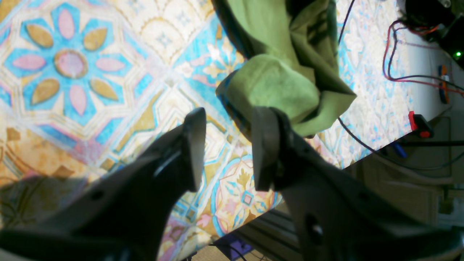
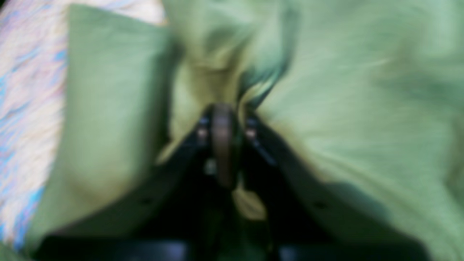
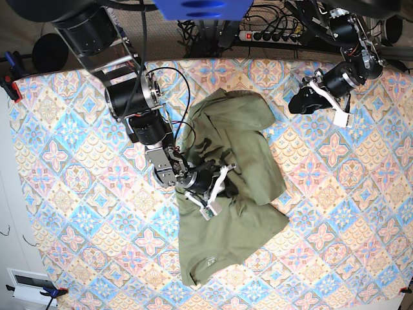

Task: Layout the t-shirt on the table in an organized manner, then fold the t-shirt properly
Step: 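Regrasp the shirt with the right gripper and drag it across the table, then release the left gripper and pull the shirt edge with the right gripper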

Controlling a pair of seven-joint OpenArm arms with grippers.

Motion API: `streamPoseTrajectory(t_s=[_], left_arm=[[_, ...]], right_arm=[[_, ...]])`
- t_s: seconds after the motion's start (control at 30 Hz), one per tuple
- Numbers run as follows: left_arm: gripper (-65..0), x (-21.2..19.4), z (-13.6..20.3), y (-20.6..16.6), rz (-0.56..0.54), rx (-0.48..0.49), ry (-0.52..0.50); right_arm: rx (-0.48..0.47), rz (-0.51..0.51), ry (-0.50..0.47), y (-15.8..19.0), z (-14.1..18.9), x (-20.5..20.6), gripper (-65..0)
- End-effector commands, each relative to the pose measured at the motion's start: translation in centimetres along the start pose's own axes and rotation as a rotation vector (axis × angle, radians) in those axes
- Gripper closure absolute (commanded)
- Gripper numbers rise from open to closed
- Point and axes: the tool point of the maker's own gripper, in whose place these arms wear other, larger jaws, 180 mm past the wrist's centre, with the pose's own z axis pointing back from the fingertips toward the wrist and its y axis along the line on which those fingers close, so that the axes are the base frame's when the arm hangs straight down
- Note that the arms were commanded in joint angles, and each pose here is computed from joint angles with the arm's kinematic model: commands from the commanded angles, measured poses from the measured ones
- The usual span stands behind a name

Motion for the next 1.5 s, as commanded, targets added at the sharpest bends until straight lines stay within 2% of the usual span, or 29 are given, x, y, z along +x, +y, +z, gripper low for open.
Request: streamPoseTrajectory(t_s=[0.0,0.07,0.2,0.3,0.43,0.5,0.67,0.77,0.97,1.17,1.3,1.47], left_arm=[[-20.4,1.2,0.4,-0.4,-0.021,-0.012,-0.038],[-20.4,1.2,0.4,-0.4,-0.021,-0.012,-0.038],[-20.4,1.3,0.6,-0.2,-0.03,-0.006,-0.033],[-20.4,1.3,0.6,0.0,-0.032,-0.004,-0.031],[-20.4,1.4,0.6,0.1,-0.032,-0.003,-0.031],[-20.4,1.5,0.6,0.0,-0.034,-0.004,-0.033],[-20.4,1.6,0.6,0.1,-0.037,-0.001,-0.033],[-20.4,1.6,0.6,0.1,-0.037,-0.001,-0.033],[-20.4,1.7,0.6,0.1,-0.039,-0.001,-0.035],[-20.4,2.3,0.4,-0.1,-0.049,-0.007,-0.047],[-21.1,2.4,0.4,-0.4,-0.056,-0.014,-0.047],[-21.2,4.4,1.1,-3.4,-0.123,-0.079,-0.113]], right_arm=[[0.047,0.04,-0.079,1.0,-0.1,3.9,-1.1],[0.054,0.073,-0.115,1.5,0.1,6.3,-1.5],[0.088,0.16,-0.257,3.8,2.0,13.9,-1.5],[0.111,0.152,-0.284,5.0,3.4,14.1,-1.5],[0.044,0.195,-0.352,2.2,7.9,17.3,-1.5],[-0.041,0.195,-0.381,-1.2,11.2,18.3,-1.5],[-0.198,0.099,-0.38,-7.7,16.3,15.1,-1.5],[-0.312,0.069,-0.374,-11.9,20.6,13.1,-1.5],[-0.487,-0.024,-0.349,-17.4,27.4,7.8,-1.5],[-0.627,-0.122,-0.314,-20.2,33.3,1.5,-1.5],[-0.707,-0.197,-0.294,-20.8,36.4,-3.0,-1.4],[-0.836,-0.215,-0.219,-21.9,39.9,-6.6,-1.4]])
